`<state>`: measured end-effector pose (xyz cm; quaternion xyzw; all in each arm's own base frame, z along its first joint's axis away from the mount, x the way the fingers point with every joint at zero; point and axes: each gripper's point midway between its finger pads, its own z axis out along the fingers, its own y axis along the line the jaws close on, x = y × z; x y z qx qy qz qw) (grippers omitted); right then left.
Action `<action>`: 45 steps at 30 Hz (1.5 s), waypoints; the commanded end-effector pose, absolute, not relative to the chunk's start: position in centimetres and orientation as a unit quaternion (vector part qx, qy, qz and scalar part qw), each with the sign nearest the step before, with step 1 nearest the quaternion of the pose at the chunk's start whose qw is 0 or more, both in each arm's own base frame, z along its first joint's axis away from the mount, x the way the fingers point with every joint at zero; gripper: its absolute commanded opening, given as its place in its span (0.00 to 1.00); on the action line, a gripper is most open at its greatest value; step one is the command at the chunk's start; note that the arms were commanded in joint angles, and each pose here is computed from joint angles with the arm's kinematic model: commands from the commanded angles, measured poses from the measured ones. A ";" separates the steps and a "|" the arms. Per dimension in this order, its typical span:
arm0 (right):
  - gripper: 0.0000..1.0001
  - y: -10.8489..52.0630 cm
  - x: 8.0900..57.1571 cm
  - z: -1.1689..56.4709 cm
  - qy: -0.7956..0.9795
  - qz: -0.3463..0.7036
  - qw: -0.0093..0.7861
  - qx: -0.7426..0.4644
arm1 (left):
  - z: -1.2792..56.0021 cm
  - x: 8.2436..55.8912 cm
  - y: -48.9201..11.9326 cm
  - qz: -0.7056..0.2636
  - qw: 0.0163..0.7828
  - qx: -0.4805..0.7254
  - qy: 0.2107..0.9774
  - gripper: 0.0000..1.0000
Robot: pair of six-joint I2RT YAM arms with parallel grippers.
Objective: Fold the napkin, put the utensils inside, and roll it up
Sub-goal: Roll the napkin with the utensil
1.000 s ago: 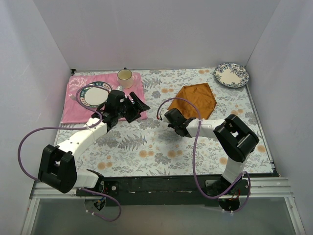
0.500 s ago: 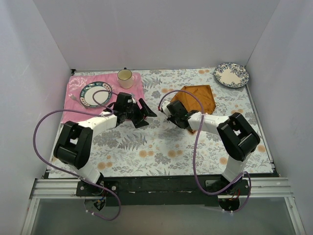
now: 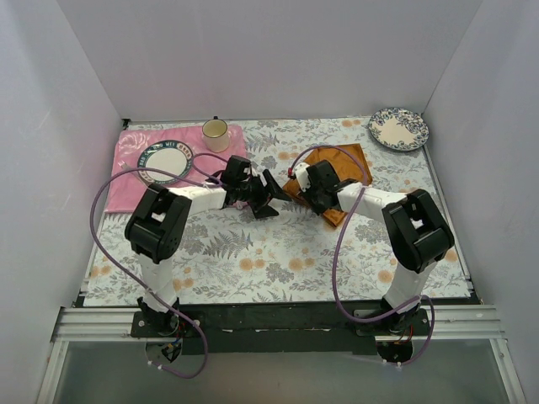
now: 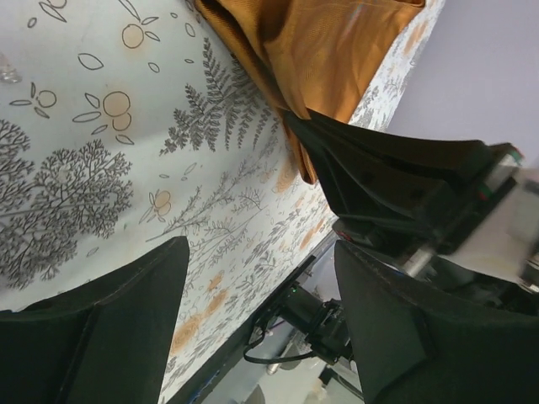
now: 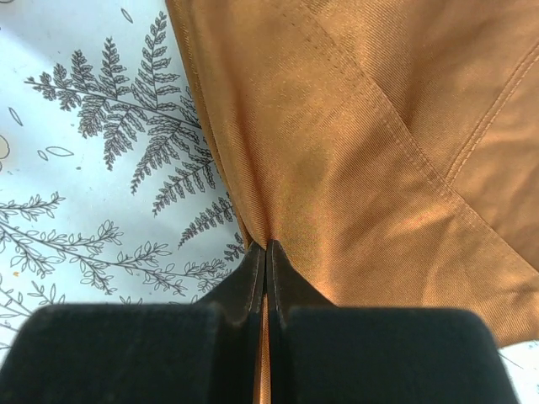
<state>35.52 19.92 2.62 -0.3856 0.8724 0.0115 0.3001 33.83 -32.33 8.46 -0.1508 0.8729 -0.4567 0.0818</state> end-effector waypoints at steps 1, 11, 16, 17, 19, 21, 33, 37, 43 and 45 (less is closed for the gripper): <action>0.01 21.5 36.1 4.6 0.872 0.084 0.316 -0.363 | 9.0 34.9 -34.6 -0.468 0.069 -0.167 0.865 0.69; 0.01 21.1 36.7 5.4 0.875 0.133 0.318 -0.340 | 4.4 36.8 -36.8 -0.423 0.051 -0.225 0.876 0.68; 0.01 21.1 37.0 5.6 0.875 0.150 0.315 -0.337 | 3.9 38.0 -37.6 -0.419 0.056 -0.245 0.873 0.68; 0.01 21.0 37.0 5.6 0.875 0.151 0.314 -0.336 | 3.8 38.2 -37.6 -0.418 0.055 -0.250 0.872 0.67; 0.01 20.9 37.2 5.7 0.876 0.152 0.315 -0.333 | 3.4 38.7 -37.4 -0.408 0.061 -0.266 0.871 0.66; 0.01 20.7 37.3 5.9 0.876 0.151 0.317 -0.331 | 2.9 38.8 -37.2 -0.399 0.065 -0.275 0.873 0.62; 0.01 20.8 37.3 6.1 0.873 0.161 0.319 -0.333 | -0.5 40.6 -36.9 -0.354 0.090 -0.301 0.881 0.49; 0.01 20.9 37.2 6.3 0.871 0.165 0.319 -0.335 | -0.8 41.0 -36.7 -0.344 0.103 -0.297 0.885 0.37; 0.06 20.5 36.7 6.6 0.872 0.148 0.328 -0.332 | -0.5 41.5 -36.1 -0.325 0.131 -0.264 0.899 0.14; 0.11 20.0 36.5 6.2 0.876 0.132 0.329 -0.327 | -0.3 41.3 -36.2 -0.326 0.129 -0.258 0.900 0.06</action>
